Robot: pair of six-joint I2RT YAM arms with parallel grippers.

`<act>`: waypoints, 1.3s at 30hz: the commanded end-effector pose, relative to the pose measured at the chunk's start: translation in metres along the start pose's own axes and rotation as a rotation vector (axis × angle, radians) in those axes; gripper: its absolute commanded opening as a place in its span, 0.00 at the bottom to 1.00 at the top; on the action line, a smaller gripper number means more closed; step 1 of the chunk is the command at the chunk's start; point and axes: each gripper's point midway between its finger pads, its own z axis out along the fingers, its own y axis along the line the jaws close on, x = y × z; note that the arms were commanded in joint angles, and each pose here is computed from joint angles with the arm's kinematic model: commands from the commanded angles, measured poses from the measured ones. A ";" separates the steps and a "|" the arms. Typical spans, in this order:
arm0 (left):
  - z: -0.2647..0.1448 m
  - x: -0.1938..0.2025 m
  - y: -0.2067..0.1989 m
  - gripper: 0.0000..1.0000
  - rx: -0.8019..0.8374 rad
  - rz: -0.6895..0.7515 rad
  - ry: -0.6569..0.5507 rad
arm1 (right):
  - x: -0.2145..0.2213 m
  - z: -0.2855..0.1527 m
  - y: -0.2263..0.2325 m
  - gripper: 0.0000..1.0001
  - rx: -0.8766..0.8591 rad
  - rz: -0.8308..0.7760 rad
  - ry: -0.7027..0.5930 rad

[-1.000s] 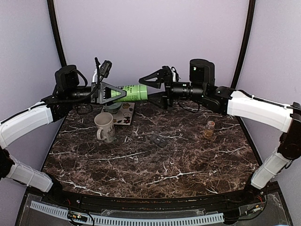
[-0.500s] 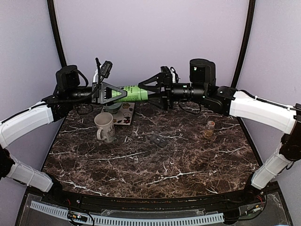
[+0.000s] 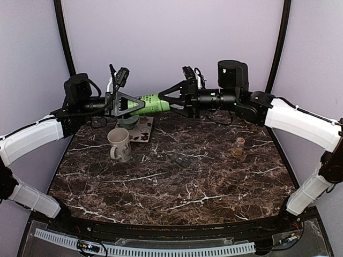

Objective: Sort the pills into containers
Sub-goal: Unscrew the lid of the pill bottle.

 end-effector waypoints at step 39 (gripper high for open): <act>-0.001 -0.002 -0.033 0.00 0.165 -0.096 0.033 | 0.004 -0.015 0.017 0.74 0.046 -0.756 -0.073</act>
